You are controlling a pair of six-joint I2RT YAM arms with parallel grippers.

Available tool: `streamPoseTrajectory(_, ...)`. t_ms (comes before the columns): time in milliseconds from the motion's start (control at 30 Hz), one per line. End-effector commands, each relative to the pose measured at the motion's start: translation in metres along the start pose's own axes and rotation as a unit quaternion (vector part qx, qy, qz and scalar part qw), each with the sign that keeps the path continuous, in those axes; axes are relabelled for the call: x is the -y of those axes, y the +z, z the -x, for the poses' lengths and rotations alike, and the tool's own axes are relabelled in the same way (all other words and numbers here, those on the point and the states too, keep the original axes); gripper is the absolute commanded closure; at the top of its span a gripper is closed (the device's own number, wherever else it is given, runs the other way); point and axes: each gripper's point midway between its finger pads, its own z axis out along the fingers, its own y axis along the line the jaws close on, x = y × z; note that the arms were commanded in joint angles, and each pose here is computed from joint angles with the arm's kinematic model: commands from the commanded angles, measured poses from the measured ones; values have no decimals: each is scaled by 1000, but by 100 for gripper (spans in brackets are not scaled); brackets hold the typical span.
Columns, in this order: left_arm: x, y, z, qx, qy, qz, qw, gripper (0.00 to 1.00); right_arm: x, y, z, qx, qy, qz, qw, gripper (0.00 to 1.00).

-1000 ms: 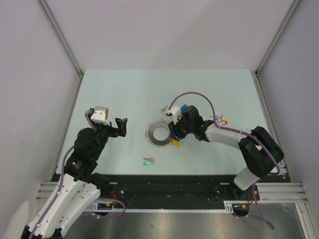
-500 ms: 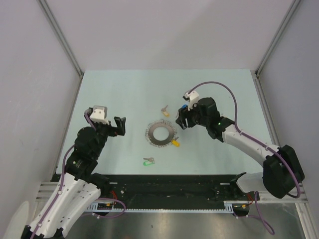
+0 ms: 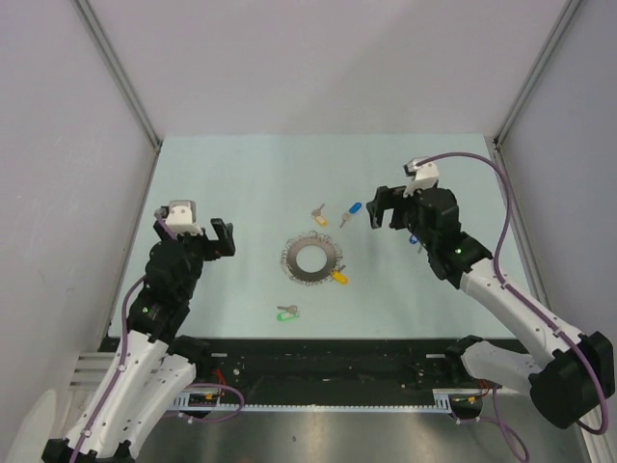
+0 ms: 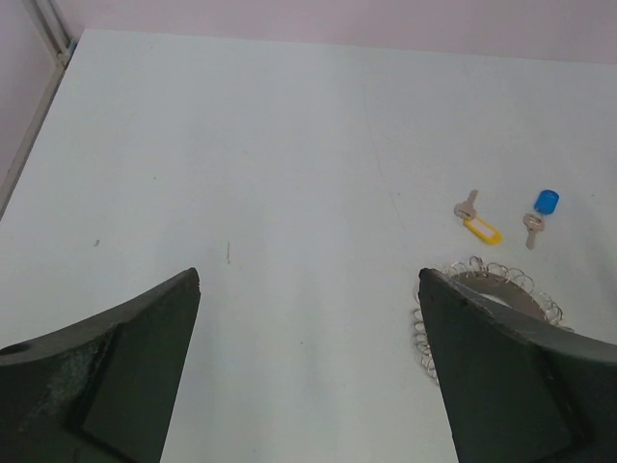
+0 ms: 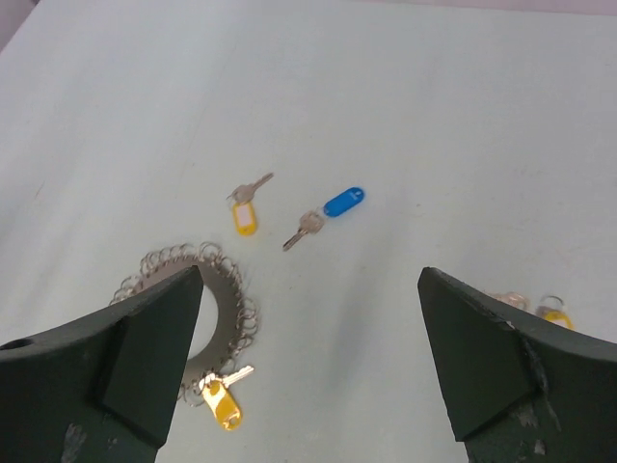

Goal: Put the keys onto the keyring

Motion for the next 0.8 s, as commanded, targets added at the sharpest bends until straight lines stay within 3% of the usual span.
streamPoseTrajectory(0,-18,-1,17,26,-41,46,998,0,31,-8,20,45,51,-57,996,0)
streamPoseTrajectory(133,-28,-3,18,29,-41,70,996,0,41,-14,28,55,98,-53,992,0)
streamPoseTrajectory(467,-40,-14,27,64,-45,96,992,0,65,-38,43,99,68,-100,988,0)
streamPoseTrajectory(767,-36,-15,30,73,-42,80,993,0,46,-31,26,62,78,-47,994,1)
